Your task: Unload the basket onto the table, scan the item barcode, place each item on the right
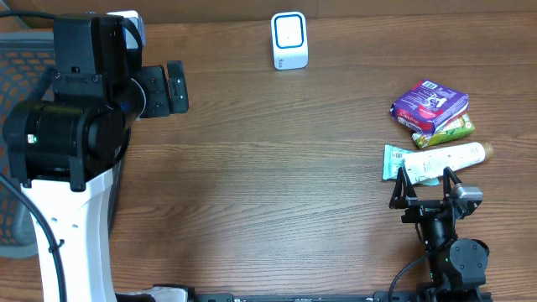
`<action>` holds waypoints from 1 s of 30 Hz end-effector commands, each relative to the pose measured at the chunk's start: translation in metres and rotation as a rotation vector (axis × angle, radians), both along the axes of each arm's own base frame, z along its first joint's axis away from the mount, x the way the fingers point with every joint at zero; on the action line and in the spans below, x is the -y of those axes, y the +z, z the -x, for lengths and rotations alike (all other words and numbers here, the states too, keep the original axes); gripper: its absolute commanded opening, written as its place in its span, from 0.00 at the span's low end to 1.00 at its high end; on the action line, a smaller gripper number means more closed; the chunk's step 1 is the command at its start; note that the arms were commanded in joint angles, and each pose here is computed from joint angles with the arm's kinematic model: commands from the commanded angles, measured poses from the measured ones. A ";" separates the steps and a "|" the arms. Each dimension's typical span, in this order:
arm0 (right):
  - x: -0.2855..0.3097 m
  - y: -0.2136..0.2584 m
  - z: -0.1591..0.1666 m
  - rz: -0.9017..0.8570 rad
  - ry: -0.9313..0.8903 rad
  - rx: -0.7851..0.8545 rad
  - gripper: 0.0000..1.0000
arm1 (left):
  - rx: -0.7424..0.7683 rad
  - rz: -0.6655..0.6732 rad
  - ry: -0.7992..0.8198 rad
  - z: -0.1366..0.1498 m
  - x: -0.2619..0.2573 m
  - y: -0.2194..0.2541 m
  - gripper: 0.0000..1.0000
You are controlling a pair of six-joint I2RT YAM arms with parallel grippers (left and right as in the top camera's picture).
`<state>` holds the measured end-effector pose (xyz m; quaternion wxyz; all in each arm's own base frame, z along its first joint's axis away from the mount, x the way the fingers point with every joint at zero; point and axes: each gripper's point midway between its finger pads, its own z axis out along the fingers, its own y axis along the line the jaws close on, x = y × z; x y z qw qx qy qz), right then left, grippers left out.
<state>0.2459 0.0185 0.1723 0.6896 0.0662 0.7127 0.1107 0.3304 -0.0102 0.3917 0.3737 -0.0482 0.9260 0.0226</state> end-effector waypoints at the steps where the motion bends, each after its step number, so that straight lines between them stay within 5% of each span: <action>1: -0.003 -0.002 0.000 0.004 0.013 0.005 1.00 | 0.003 -0.012 0.001 -0.002 -0.003 0.001 0.99; 15: -0.003 -0.002 0.000 0.004 0.013 0.005 1.00 | 0.027 0.019 -0.028 0.010 0.003 0.008 1.00; 22: -0.003 -0.002 0.000 0.004 0.013 0.005 1.00 | 0.323 0.105 -0.108 0.017 0.019 0.033 1.00; 30: -0.003 -0.002 0.000 0.004 0.013 0.005 1.00 | 0.525 0.103 -0.083 0.044 0.007 -0.022 0.99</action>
